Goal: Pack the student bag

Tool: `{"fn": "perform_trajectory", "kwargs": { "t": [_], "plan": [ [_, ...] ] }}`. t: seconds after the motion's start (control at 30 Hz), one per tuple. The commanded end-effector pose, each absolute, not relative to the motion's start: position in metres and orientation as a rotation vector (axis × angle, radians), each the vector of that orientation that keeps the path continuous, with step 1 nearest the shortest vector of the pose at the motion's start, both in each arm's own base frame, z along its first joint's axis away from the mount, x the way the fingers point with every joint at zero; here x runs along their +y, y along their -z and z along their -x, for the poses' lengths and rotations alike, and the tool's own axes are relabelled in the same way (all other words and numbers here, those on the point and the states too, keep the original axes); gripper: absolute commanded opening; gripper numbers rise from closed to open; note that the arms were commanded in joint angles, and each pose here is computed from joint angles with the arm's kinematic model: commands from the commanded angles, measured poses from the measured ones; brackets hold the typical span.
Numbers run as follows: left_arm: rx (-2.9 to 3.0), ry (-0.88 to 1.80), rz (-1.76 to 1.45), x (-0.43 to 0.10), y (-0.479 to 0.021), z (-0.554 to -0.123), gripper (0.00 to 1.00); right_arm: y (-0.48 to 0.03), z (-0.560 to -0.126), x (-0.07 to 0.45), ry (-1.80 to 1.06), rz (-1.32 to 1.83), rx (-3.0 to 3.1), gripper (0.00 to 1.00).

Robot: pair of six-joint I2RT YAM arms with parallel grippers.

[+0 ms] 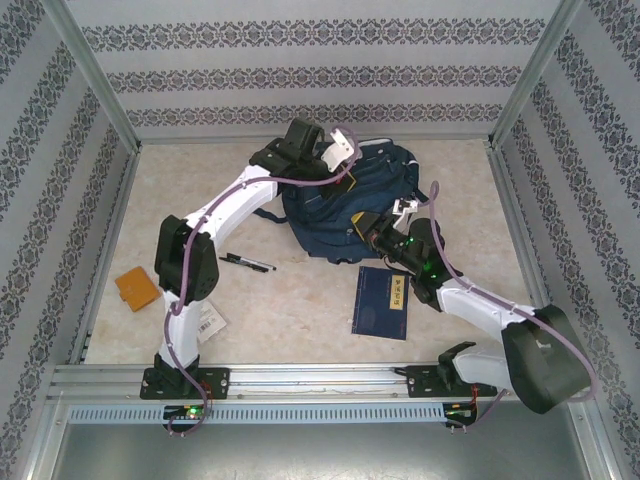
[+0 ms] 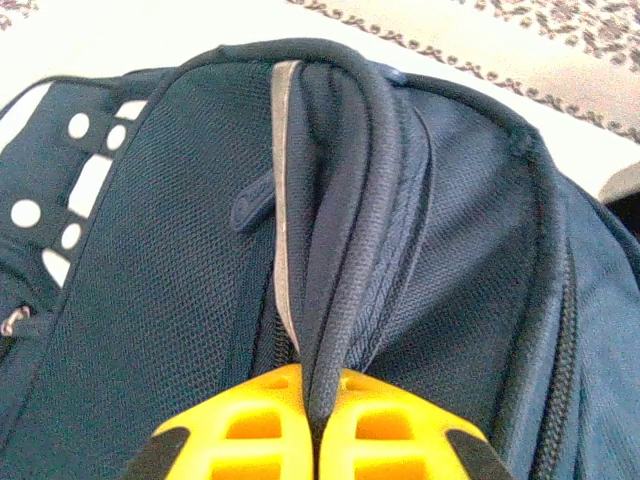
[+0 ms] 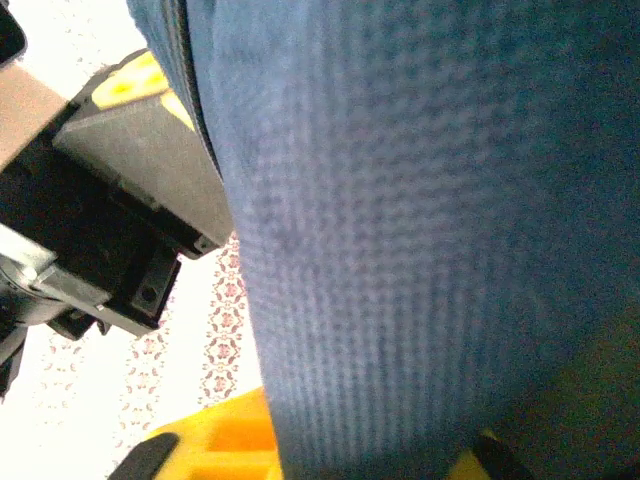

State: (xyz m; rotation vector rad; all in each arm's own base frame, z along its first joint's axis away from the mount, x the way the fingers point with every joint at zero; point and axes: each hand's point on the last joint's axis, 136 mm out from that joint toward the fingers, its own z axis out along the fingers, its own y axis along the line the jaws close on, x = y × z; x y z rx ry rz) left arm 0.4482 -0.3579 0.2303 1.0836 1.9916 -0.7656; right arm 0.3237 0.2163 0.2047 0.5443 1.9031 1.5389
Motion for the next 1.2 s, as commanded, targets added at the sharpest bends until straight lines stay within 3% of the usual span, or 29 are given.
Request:
{"fn": "perform_trajectory", "kwargs": {
  "t": [0.0,0.1,0.3,0.5,0.77,1.0,1.17],
  "plan": [
    [2.139,0.766,-0.820,-0.344,-0.245,-0.472,0.18,-0.240,-0.330,0.230,-1.616,-0.439,1.778,0.03],
    [2.302,0.790,-0.658,-0.323,-0.249,-0.462,0.39,-0.241,-0.337,0.235,-1.619,-0.450,1.771,0.00],
    [2.558,0.978,-0.437,-0.287,-0.239,-0.373,0.45,-0.240,-0.340,0.247,-1.639,-0.431,1.781,0.01],
    [2.334,1.133,-0.364,-0.280,-0.237,-0.316,0.53,-0.229,-0.339,0.254,-1.651,-0.455,1.812,0.02],
    [2.338,1.115,-0.430,-0.297,-0.208,-0.306,0.53,-0.228,-0.332,0.268,-1.688,-0.469,1.835,0.05],
    [2.366,1.012,-0.484,-0.301,-0.180,-0.320,0.44,-0.228,-0.331,0.279,-1.707,-0.466,1.853,0.06],
    [2.350,1.013,-0.573,-0.309,-0.166,-0.323,0.43,-0.229,-0.333,0.281,-1.719,-0.483,1.852,0.06]
  ]
}}
